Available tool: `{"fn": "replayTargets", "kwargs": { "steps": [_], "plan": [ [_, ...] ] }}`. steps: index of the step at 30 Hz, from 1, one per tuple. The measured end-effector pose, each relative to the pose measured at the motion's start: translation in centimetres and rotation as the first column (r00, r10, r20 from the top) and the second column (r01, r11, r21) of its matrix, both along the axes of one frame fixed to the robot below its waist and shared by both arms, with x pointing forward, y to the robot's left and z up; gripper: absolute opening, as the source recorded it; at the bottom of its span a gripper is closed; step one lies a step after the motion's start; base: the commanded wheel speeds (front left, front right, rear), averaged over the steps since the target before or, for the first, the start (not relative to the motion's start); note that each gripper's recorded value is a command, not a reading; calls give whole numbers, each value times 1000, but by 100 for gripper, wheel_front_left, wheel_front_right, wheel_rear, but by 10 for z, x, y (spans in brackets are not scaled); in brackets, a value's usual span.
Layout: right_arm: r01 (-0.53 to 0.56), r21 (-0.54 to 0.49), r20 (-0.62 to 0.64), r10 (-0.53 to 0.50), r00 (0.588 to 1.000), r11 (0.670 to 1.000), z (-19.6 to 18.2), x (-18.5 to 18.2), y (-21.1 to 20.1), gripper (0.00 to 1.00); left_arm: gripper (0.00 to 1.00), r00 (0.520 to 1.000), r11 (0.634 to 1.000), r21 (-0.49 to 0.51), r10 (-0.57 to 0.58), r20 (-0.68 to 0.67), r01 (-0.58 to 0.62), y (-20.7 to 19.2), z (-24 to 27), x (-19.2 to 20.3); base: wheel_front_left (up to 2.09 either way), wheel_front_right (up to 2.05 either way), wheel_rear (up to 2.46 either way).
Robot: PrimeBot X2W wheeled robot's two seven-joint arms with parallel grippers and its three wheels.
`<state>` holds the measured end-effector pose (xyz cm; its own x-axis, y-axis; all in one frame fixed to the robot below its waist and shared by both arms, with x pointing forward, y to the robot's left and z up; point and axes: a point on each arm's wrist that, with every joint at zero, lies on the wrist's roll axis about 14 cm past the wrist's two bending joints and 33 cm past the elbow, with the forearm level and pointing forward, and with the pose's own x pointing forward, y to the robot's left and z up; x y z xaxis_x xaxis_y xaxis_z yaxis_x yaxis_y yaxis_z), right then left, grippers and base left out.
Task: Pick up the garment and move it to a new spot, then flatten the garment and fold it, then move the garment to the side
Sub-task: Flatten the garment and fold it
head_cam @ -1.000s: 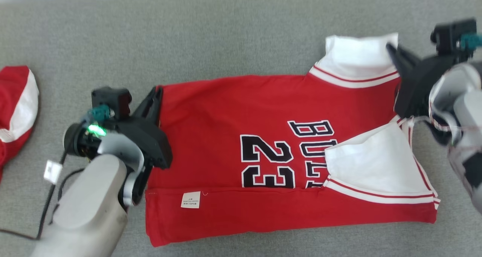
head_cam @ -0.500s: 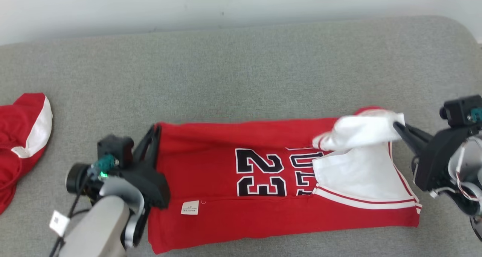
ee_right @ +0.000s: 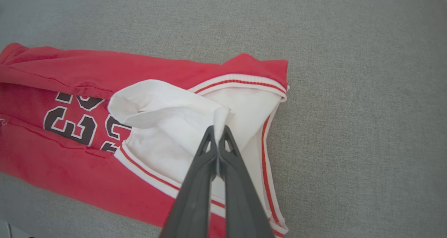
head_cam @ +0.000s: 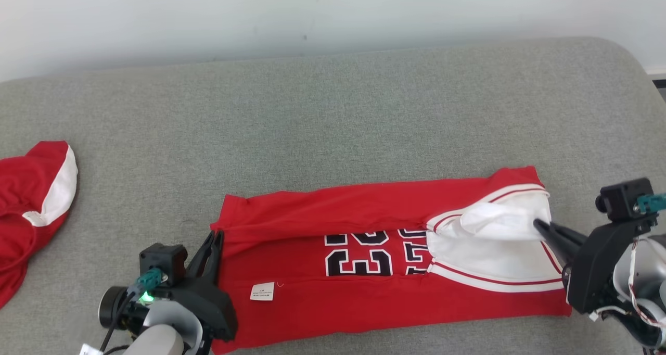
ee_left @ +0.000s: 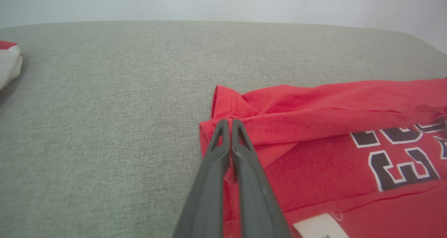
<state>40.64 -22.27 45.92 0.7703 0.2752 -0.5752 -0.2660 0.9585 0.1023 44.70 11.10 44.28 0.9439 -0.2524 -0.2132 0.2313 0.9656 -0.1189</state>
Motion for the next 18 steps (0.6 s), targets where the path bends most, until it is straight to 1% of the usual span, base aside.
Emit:
{"fn": "replayTargets", "kwargs": {
  "steps": [8, 13, 14, 15, 16, 17, 18],
  "plan": [
    [11, -7, -33, -11, 999, 1000, -5, -21, 2, 0, 0, 998, 998, -30, 52, -39, -53, 8, -8, -18, 0, 0, 0],
    [21, -35, -54, -23, 998, 999, -12, -31, -2, 0, 0, 996, 998, -37, 52, -69, -55, 5, -16, -28, 0, 0, 0],
    [24, -36, -56, -26, 998, 999, -12, -31, -2, 43, 5, 996, 997, -39, 56, -74, -59, 5, -17, -29, 0, 0, 0],
    [27, -35, -59, -29, 998, 999, -13, -33, -2, 100, 31, 995, 997, -38, 61, -79, -64, 6, -19, -31, 0, 0, 0],
    [31, -30, -64, -33, 997, 999, -14, -34, -1, 100, 62, 995, 997, -36, 63, -82, -66, 6, -19, -32, 0, 0, 0],
    [34, -31, -69, -36, 997, 999, -16, -37, -1, 100, 100, 994, 997, -35, 70, -85, -73, 7, -20, -34, 0, 0, 0],
    [38, -30, -68, -40, 997, 999, -16, -37, -2, 100, 100, 994, 996, -41, 73, -88, -76, 7, -20, -35, 0, 0, 0]
  ]
}}
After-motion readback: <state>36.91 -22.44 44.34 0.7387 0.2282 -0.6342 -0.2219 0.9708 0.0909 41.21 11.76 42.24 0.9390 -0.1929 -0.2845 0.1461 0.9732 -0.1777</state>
